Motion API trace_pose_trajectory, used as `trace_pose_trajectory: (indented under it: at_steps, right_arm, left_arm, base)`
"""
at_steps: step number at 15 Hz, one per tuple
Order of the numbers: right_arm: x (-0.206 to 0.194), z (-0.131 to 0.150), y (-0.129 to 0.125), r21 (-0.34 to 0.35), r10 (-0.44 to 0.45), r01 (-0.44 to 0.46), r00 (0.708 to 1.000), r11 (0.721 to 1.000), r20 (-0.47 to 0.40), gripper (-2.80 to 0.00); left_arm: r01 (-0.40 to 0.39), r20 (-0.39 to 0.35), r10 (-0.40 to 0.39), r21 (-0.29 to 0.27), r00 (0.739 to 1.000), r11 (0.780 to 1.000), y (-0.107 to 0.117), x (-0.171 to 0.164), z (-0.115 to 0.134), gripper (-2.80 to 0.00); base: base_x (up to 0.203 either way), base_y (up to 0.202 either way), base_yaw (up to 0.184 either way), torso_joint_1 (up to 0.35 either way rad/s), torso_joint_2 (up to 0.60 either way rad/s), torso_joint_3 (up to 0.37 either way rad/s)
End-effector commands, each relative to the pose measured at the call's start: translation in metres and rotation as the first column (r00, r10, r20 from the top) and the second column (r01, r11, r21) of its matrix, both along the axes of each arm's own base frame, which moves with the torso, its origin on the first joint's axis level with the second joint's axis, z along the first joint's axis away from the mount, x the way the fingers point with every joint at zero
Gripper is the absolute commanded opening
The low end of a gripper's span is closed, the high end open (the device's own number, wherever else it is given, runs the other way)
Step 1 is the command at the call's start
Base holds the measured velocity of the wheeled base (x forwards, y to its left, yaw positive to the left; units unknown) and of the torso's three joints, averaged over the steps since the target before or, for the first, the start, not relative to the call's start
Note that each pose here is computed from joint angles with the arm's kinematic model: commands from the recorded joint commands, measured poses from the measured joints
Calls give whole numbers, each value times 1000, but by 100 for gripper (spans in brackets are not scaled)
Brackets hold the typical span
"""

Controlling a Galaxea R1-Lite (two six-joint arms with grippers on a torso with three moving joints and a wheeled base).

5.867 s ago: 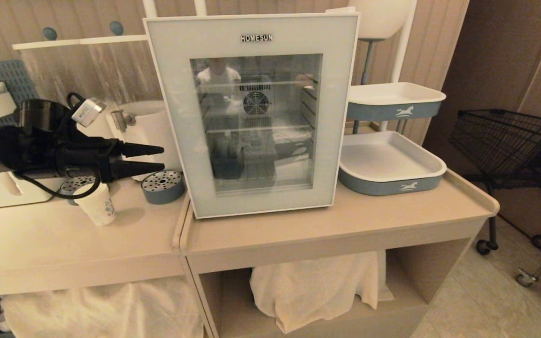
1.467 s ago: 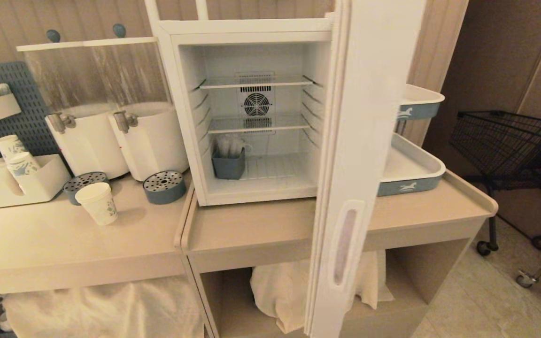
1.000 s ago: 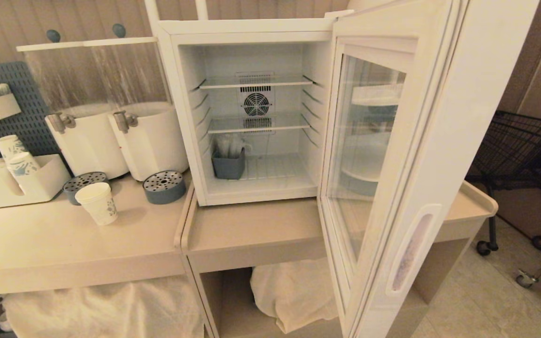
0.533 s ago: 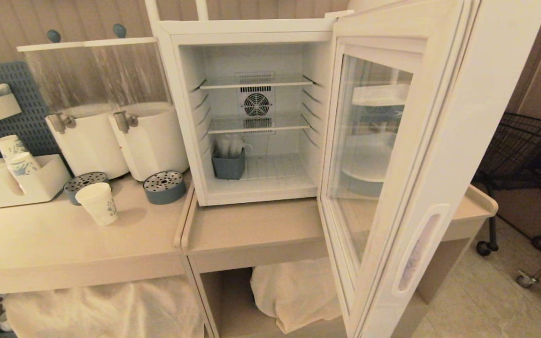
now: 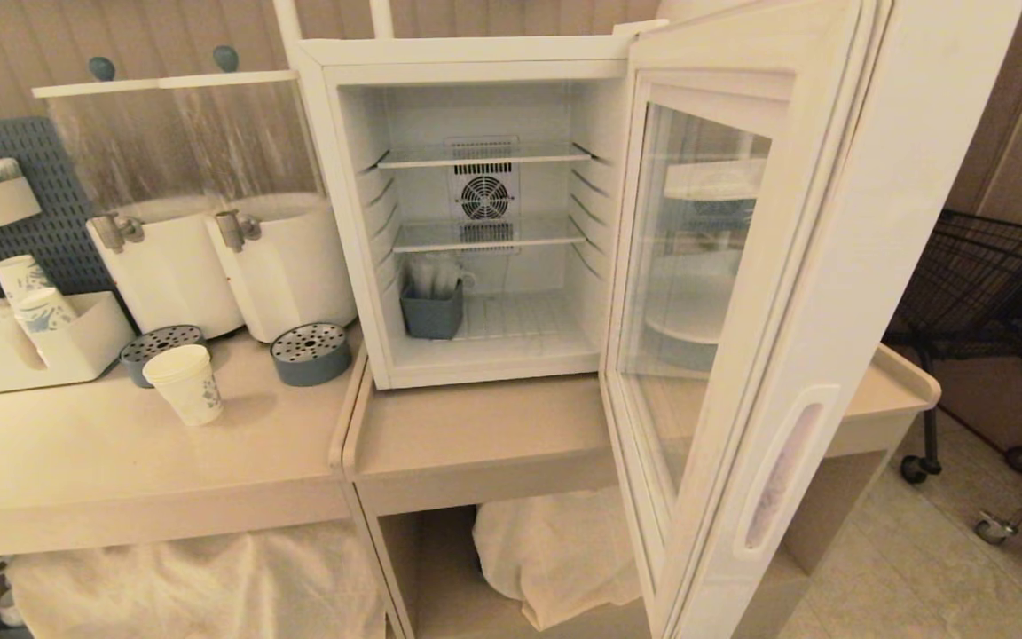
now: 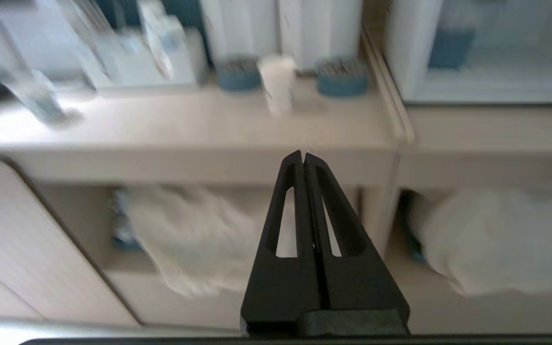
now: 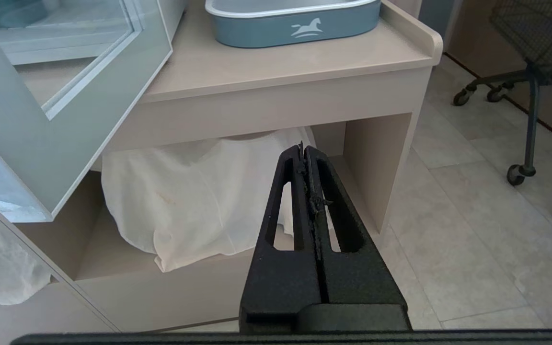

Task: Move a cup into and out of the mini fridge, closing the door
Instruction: Put the paper cup in the freezer

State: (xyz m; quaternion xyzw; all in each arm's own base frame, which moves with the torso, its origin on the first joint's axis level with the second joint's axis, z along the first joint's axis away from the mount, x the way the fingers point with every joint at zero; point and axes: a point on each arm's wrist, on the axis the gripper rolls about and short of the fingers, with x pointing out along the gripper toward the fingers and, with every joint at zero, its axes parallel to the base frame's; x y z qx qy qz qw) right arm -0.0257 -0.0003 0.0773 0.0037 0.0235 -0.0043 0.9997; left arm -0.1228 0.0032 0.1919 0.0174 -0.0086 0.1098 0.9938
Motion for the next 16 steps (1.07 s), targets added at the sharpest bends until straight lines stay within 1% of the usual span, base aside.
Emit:
trace_pose_trajectory:
  at_steps: [1,2,3,4,6,7,8,9,10,11,14,16]
  right_arm:
    - [0,0,0,0,1,-1,1000,1000,-2,-280]
    - [0,0,0,0,1,-1,1000,1000,-2,-280]
    - [0,0,0,0,1,-1,1000,1000,-2,-280]
    - [0,0,0,0,1,-1,1000,1000,-2,-280]
    - [0,0,0,0,1,-1,1000,1000,-2,-280]
    - [0,0,0,0,1,-1,1000,1000,-2,-280]
    - [0,0,0,0,1,-1,1000,1000,-1,-280]
    - [0,0,0,0,1,-1,1000,1000,-2,-280]
    - [0,0,0,0,1,-1,1000,1000,-1,-280]
    - [0,0,0,0,1,-1,1000,1000,-2,-280]
    - [0,0,0,0,1,-1,1000,1000,-2,-280]
    - [0,0,0,0,1,-1,1000,1000,-2,-280]
  left_arm:
    - [7,-3,-7,-35,1000,999,0,10,-20,-280]
    - [11,-12,-11,-43,1000,999,0,28,-32,-280]
    - [15,-4,-15,-38,1000,999,0,50,-47,-280]
    - [20,2,-20,-14,1000,1000,1,69,-65,-280]
    - [51,-34,-50,34,998,998,0,94,-105,-280]
    - [84,-70,-82,26,994,996,-1,99,-119,-280]
    - [127,-93,-125,9,988,992,-2,101,-125,-280]
    - [170,-96,-171,-11,981,985,-3,99,-123,-280]
    - [202,-77,-205,-46,976,978,-3,96,-115,-280]
    - [209,-78,-213,-57,974,976,-4,96,-115,-280]
    - [209,-82,-213,-59,974,976,-4,96,-115,-280]
    - [208,-81,-213,-58,974,976,-4,96,-115,-280]
  base:
    - [0,0,0,0,0,0]
    - [0,0,0,0,0,0]
    - [0,0,0,0,0,0]
    - [0,0,0,0,0,0]
    - [0,0,0,0,0,0]
    - [0,0,0,0,0,0]
    - [0,0,0,0,0,0]
    - [0,0,0,0,0,0]
    - [0,0,0,0,0,0]
    - [0,0,0,0,0,0]
    - [0,0,0,0,0,0]
    - [-121,0,4,0,8,-3]
